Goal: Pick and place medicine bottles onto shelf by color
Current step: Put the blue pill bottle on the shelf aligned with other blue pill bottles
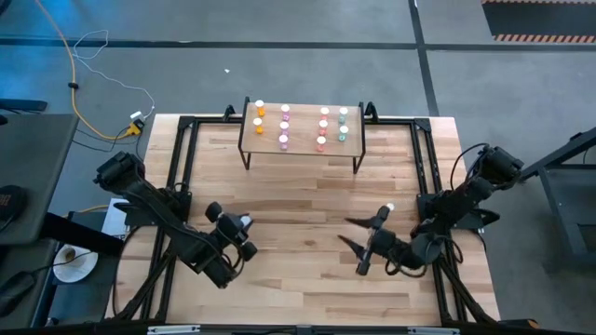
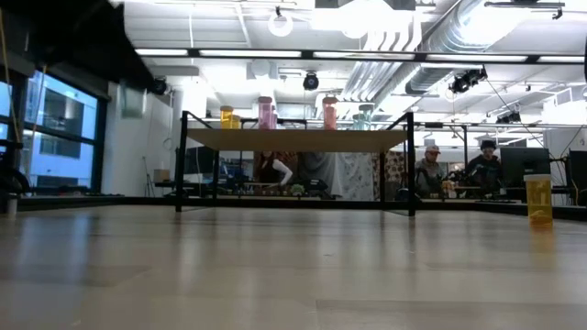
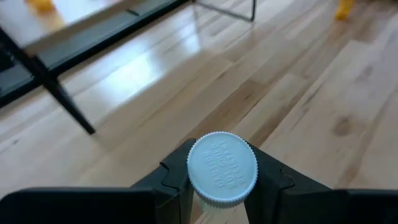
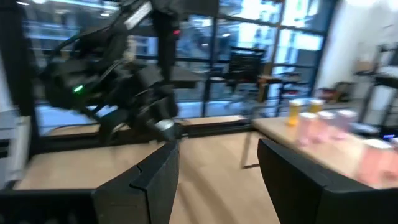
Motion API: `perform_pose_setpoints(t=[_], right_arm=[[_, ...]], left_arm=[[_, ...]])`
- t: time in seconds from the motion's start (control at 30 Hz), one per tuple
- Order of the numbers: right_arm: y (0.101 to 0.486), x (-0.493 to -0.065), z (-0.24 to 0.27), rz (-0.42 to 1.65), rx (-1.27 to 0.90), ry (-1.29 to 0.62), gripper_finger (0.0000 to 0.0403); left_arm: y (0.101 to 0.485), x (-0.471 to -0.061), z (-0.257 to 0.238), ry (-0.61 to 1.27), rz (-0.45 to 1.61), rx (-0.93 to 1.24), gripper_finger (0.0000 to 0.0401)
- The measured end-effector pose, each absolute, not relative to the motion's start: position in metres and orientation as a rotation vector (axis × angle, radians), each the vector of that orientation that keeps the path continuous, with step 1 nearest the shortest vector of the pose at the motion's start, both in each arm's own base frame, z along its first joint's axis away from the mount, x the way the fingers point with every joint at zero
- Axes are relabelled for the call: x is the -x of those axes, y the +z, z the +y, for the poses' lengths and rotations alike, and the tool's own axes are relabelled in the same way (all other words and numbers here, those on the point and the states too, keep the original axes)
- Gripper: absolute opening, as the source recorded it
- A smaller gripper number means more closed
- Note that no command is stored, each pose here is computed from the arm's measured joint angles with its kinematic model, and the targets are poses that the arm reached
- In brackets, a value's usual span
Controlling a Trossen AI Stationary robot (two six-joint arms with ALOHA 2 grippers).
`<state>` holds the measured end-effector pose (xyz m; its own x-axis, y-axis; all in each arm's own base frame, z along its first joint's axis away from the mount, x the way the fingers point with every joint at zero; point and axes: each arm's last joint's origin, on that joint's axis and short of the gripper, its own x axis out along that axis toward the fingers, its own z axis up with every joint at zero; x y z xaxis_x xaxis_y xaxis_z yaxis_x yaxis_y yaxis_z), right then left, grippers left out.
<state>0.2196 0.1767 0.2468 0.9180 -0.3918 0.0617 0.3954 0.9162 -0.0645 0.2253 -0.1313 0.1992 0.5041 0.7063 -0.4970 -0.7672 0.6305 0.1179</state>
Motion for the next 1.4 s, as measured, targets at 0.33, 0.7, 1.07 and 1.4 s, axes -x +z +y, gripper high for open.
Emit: perform_pose_setpoints(t=[0.33, 0.7, 1.07, 1.4], right_arm=[[0.237, -0.23, 0.176, -0.019, 0.013, -0.16, 0.0209], [0.236, -0.246, 0.16, -0.013, -0.003, -0.025, 0.0209], [0.234, -0.257, 0.149, 0.01, -0.085, 0.16, 0.0209], [0.233, -0.266, 0.135, 0.026, -0.183, 0.194, 0.0209]], left_arm=[[0.226, -0.243, -0.144, 0.807, 0.503, 0.069, 0.0092], [0.24, -0.27, -0.158, 0.633, 0.462, 0.034, 0.0092], [0.257, -0.3, -0.157, 0.397, 0.418, 0.046, 0.0092], [0.271, -0.321, -0.144, 0.187, 0.359, 0.02, 0.0092]])
